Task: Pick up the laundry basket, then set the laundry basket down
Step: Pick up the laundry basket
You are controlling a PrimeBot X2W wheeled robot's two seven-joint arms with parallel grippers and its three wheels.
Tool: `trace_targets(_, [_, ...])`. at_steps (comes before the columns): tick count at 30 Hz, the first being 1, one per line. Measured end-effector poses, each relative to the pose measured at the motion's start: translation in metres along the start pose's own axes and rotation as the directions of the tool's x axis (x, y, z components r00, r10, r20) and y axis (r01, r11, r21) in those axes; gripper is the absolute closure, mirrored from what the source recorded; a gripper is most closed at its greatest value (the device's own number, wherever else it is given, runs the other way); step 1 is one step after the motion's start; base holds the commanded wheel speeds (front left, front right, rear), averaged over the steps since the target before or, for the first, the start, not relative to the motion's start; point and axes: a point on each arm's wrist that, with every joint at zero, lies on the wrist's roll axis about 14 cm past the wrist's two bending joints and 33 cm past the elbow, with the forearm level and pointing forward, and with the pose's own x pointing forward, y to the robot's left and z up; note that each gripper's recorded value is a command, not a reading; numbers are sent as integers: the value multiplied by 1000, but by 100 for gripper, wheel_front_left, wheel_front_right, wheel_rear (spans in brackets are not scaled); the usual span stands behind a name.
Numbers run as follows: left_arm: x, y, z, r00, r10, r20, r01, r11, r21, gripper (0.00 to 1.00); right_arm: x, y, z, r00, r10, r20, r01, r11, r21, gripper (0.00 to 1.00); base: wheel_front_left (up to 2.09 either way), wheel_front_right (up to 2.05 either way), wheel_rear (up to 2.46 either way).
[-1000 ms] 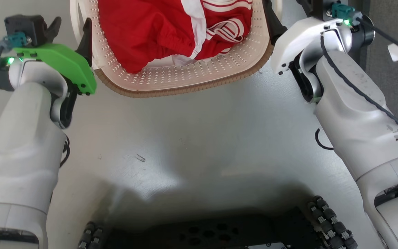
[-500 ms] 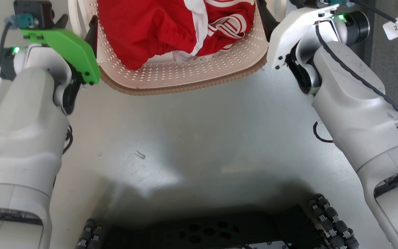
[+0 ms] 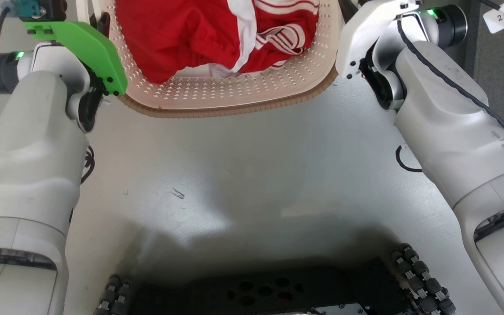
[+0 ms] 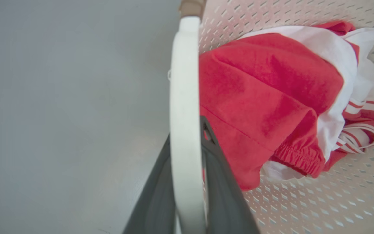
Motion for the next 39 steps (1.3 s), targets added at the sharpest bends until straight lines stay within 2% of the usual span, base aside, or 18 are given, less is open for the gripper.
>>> trace_targets(18, [-12, -1, 1, 1000, 23, -6, -24, 999, -36, 100, -8, 3, 8, 1000, -8, 1, 8, 1000, -10, 100, 0, 0, 0])
trace_targets(39, [-53, -20, 13, 999, 25, -31, -26, 999, -43, 100, -51, 11, 14, 999, -10, -38, 12, 999, 38, 100, 0, 0, 0])
